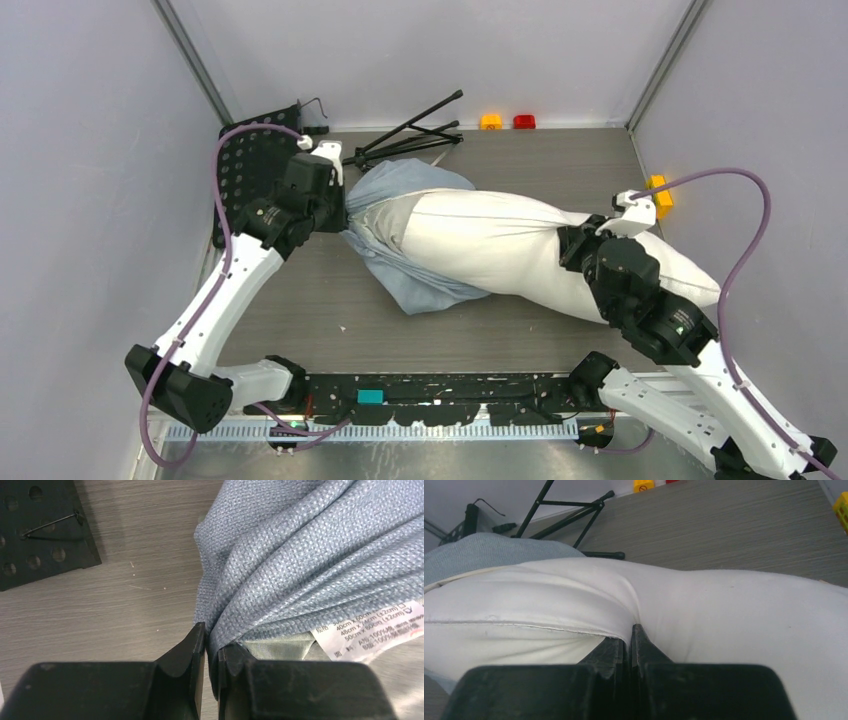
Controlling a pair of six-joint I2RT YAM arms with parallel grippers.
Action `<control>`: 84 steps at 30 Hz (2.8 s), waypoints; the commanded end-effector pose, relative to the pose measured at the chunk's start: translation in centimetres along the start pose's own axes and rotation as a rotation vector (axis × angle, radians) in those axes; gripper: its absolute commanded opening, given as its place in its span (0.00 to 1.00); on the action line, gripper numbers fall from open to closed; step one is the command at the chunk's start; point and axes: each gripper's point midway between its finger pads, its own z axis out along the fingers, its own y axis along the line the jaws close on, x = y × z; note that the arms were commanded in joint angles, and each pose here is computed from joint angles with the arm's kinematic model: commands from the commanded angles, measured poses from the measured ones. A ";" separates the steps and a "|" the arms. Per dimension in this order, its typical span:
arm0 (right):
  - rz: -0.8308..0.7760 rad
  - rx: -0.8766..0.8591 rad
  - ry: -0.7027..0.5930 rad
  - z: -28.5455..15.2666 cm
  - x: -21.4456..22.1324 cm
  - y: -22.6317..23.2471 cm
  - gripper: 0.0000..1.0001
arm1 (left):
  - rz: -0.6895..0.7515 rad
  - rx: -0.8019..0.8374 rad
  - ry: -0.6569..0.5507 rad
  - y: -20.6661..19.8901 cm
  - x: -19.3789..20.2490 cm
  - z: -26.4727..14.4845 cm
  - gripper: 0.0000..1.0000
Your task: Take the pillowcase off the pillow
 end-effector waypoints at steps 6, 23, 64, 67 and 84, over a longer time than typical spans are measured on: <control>0.273 0.381 -0.493 -5.8 -10.7 -9.2 0.00 | 0.033 -0.313 0.065 7.2 1.7 0.8 0.13; 0.350 0.500 -0.597 -8.1 -12.8 -11.4 0.00 | 0.070 -0.452 0.159 9.8 3.6 3.1 0.10; 0.146 -0.098 -0.251 -0.1 -7.7 2.6 0.00 | 0.009 0.516 -0.242 -10.4 -6.5 0.2 0.69; 0.150 -0.102 -0.245 0.0 -7.4 2.6 0.00 | 0.021 0.505 -0.243 -10.8 -7.2 1.5 0.69; 0.150 -0.035 -0.285 -0.5 -7.7 0.8 0.00 | -0.100 0.172 -0.171 -5.0 -7.4 8.4 0.00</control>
